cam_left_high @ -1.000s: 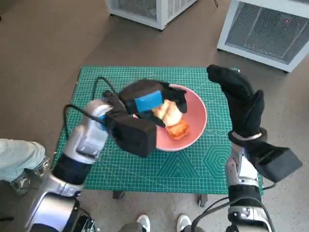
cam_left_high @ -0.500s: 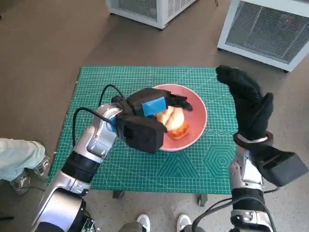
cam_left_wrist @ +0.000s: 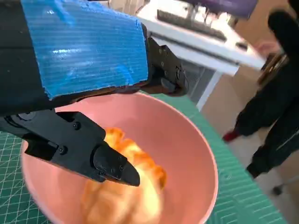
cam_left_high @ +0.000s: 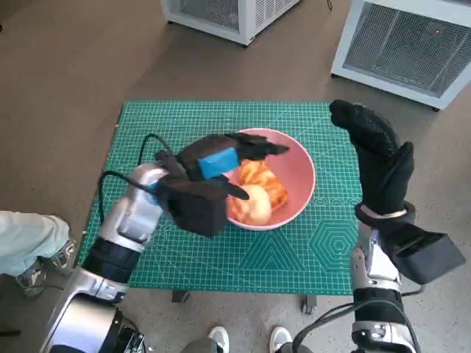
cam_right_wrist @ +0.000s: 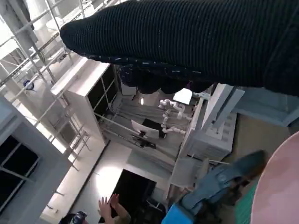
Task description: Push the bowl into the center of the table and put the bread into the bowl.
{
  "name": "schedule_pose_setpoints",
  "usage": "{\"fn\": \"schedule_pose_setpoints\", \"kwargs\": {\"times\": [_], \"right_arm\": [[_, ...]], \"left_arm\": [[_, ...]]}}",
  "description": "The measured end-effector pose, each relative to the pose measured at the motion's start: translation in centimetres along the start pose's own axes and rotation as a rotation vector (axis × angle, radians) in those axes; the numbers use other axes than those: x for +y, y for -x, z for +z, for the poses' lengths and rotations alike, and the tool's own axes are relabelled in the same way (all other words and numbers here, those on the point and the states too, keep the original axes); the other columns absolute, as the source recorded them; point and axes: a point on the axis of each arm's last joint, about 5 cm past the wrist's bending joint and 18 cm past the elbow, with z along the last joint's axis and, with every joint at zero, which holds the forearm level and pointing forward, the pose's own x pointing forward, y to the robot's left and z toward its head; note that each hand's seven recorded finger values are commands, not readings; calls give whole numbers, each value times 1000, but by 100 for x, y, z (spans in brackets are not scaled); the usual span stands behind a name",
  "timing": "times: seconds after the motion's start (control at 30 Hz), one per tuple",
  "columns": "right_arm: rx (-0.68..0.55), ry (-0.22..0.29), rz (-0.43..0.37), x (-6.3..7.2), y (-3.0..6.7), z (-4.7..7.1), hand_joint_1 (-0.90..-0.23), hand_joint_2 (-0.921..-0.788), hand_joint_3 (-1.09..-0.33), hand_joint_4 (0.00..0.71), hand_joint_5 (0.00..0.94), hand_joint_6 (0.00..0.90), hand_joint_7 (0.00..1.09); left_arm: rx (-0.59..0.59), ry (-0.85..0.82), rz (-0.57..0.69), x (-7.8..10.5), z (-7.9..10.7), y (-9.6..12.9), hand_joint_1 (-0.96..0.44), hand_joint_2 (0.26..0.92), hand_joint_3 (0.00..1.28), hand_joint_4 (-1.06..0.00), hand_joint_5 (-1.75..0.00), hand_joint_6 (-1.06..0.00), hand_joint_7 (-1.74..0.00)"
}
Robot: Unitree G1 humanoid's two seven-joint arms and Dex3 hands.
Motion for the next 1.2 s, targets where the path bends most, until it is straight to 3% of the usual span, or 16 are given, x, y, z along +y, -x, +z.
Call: {"fn": "schedule_pose_setpoints", "kwargs": {"times": [0.37, 0.6, 0.8, 1.13, 1.2], "right_arm": [[2, -13, 21, 33, -37, 13, -758, -921, -740, 297, 0, 103, 539], [-1, -20, 28, 40, -75, 39, -759, -921, -735, 296, 1, 111, 533], [-9, -23, 26, 41, -117, 69, -758, -921, -737, 296, 1, 131, 532], [-27, -27, 18, 59, -195, 128, -750, -921, -747, 283, 0, 153, 521], [-32, -26, 16, 65, -210, 144, -751, -921, -747, 282, 0, 154, 519]], "left_arm": [[-224, 308, 266, 110, -67, 176, -409, 917, 73, -198, -24, -301, -51], [-318, 540, 409, -22, -106, 221, -511, 921, 230, -209, -25, -283, -73], [-371, 694, 503, -153, -120, 218, -580, 921, 272, -216, -26, -257, -83], [-401, 748, 530, -207, -141, 234, -640, 921, 327, -226, -24, -227, -110], [-407, 737, 531, -201, -142, 242, -645, 921, 342, -232, -15, -151, -250]]}}
